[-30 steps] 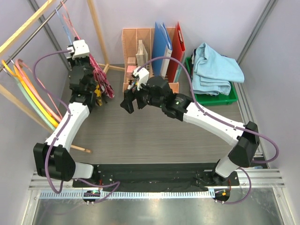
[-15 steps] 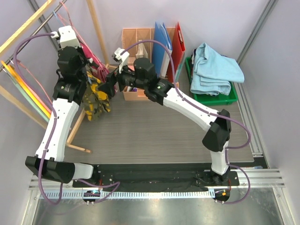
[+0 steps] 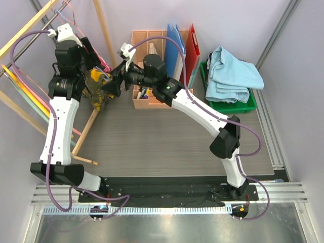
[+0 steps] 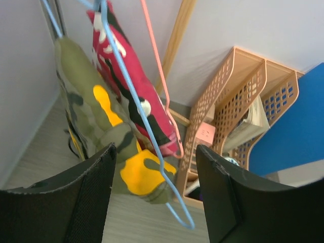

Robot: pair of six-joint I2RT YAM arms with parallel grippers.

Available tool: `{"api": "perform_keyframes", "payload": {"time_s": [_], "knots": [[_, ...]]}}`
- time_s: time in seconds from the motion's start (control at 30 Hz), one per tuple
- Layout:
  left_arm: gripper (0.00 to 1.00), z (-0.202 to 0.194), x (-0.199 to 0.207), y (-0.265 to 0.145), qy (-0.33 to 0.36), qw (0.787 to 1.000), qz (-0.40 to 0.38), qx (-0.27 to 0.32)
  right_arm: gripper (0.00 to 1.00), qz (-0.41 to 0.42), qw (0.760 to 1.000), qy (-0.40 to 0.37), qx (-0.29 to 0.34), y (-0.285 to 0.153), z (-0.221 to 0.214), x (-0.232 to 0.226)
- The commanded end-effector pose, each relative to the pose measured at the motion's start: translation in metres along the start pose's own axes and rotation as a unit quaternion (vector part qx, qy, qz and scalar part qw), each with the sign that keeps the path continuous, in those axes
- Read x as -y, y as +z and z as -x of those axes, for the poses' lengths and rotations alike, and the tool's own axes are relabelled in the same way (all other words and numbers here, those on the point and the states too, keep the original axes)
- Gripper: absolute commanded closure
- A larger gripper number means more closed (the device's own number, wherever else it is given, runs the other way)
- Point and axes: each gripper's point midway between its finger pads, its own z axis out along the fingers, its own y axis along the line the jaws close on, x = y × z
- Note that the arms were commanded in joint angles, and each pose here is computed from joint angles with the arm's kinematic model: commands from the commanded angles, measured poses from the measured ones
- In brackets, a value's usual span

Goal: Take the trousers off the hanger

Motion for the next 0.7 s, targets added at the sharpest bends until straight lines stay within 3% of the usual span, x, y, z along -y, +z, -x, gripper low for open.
{"api": "perform_keyframes", "payload": {"time_s": [0.0,0.2,0.47,0.67], "knots": [[0.35,0.0,0.004,-0.007,-0.082,0.996,-0.019,-0.019,0.11,-0.021,0.998,-0.049,0.041,0.004,0.026,0.029],[0.34,-0.003,-0.016,0.008,-0.194,0.98,0.026,-0.028,0.27,0.003,0.997,-0.034,0.064,0.016,0.027,0.051],[0.37,-0.005,-0.045,0.026,-0.277,0.958,0.065,-0.019,0.25,0.077,0.991,0.005,0.108,0.028,0.033,0.031],[0.46,-0.002,-0.04,0.043,-0.279,0.959,0.046,-0.002,0.25,0.091,0.989,0.011,0.117,0.033,0.035,0.021]]}}
